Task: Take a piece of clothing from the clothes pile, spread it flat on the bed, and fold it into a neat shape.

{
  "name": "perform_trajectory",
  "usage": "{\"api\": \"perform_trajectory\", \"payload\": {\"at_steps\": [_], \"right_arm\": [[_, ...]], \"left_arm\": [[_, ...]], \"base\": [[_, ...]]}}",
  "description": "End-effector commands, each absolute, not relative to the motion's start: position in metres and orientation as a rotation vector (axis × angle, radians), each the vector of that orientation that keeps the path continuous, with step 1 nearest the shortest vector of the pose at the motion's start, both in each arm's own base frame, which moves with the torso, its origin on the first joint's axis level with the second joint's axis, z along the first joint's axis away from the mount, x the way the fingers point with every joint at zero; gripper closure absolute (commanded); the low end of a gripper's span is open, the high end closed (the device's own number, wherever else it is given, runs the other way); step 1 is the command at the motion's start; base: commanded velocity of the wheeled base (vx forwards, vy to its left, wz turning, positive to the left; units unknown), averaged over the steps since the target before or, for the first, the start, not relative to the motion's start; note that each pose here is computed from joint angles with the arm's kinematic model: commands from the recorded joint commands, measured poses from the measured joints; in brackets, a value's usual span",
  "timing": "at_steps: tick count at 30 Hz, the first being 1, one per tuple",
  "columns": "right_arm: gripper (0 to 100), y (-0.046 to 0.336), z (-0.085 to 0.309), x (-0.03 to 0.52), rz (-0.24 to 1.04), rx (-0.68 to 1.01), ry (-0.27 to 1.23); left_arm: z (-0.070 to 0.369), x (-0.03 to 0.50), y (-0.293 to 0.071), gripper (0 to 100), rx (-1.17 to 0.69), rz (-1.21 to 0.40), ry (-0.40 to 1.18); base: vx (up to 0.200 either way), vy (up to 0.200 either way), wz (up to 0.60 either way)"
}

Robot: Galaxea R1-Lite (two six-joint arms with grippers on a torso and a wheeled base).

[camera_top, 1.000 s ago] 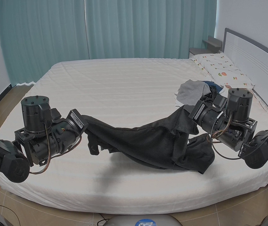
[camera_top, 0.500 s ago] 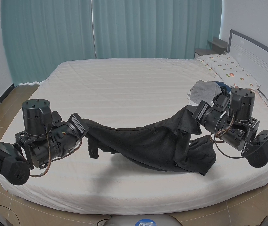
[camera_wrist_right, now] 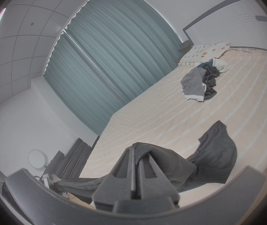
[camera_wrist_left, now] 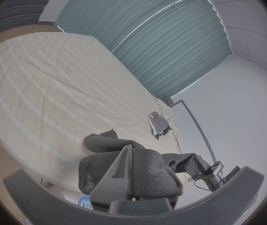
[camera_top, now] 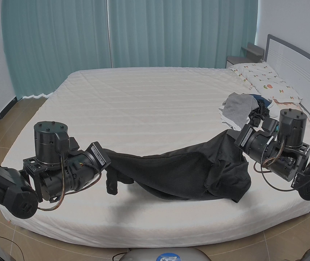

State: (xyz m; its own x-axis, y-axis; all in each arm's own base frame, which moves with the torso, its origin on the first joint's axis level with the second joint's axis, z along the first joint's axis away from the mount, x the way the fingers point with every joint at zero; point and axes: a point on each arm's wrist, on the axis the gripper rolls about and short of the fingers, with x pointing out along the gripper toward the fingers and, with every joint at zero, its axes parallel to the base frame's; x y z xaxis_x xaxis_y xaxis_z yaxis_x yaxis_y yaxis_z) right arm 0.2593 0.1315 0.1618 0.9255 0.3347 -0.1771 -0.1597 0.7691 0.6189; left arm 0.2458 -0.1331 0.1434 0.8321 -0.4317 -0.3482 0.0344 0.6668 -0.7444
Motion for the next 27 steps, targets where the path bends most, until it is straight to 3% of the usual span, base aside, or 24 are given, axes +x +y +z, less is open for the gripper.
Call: {"api": "perform_trajectory", "payload": {"at_steps": [1, 13, 15, 18, 22, 27], "right_arm": [[100, 0.121, 0.175, 0.233, 0.294, 0.651, 0.254], [100, 0.100, 0.208, 0.159, 0.406, 0.659, 0.190], [100, 0.090, 0.249, 0.132, 0.517, 0.709, 0.075], [100, 0.085, 0.282, 0.124, 0.570, 0.729, 0.018], [100, 0.076, 0.322, 0.154, 0.466, 0.737, -0.061], [100, 0.067, 0.362, 0.196, 0.443, 0.726, -0.162]], "left_arm": [[0.149, 0.233, -0.137, 100, -0.791, -0.299, 0.559], [0.187, 0.195, -0.144, 100, -0.726, -0.364, 0.475], [0.207, 0.196, -0.142, 100, -0.710, -0.383, 0.404], [0.234, 0.206, -0.142, 100, -0.728, -0.387, 0.334], [0.269, 0.219, -0.137, 100, -0.752, -0.366, 0.275], [0.291, 0.251, -0.130, 100, -0.764, -0.287, 0.244]], "base": [[-0.200, 0.000, 0.00], [-0.183, 0.000, 0.00], [0.000, 0.000, 0.00], [0.000, 0.000, 0.00], [0.000, 0.000, 0.00], [0.000, 0.000, 0.00]]}}
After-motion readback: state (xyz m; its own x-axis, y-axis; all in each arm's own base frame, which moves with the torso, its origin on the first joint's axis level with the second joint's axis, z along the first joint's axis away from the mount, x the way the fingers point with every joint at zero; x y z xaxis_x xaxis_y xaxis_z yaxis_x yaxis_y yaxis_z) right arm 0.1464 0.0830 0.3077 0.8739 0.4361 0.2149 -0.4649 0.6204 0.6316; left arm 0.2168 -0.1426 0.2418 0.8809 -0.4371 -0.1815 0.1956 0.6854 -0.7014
